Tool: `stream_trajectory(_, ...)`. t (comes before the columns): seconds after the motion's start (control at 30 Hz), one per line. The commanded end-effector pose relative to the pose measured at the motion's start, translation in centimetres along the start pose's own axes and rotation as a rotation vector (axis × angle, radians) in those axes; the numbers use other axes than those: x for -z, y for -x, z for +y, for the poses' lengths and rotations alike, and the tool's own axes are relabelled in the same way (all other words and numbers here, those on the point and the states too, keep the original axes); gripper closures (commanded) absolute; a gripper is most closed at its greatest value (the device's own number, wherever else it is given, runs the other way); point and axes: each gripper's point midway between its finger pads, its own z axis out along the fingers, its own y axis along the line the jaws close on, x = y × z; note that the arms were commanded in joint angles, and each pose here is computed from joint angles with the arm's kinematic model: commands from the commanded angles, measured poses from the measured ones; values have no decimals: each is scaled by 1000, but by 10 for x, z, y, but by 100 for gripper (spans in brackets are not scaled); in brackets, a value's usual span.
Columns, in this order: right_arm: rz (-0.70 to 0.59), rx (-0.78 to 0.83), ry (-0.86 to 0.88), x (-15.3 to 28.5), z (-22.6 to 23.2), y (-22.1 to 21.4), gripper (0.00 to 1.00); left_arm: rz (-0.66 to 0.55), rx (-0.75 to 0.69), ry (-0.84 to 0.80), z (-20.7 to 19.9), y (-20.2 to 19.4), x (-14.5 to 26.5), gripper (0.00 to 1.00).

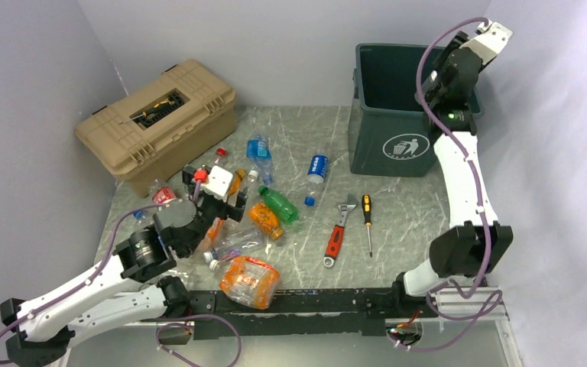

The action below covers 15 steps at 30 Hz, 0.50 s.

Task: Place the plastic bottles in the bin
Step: Place the plastic bottle in the trash bin.

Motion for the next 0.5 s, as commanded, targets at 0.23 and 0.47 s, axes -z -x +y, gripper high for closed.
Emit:
stream_trajectory(0.23, 252, -100, -6, -44, -26, -93, 100, 132, 7, -30, -13, -12, -21, 1)
stream_trajectory(0.47, 257, -133, -12, -48, -23, -92, 17, 122, 23, -53, -13, -12, -21, 0)
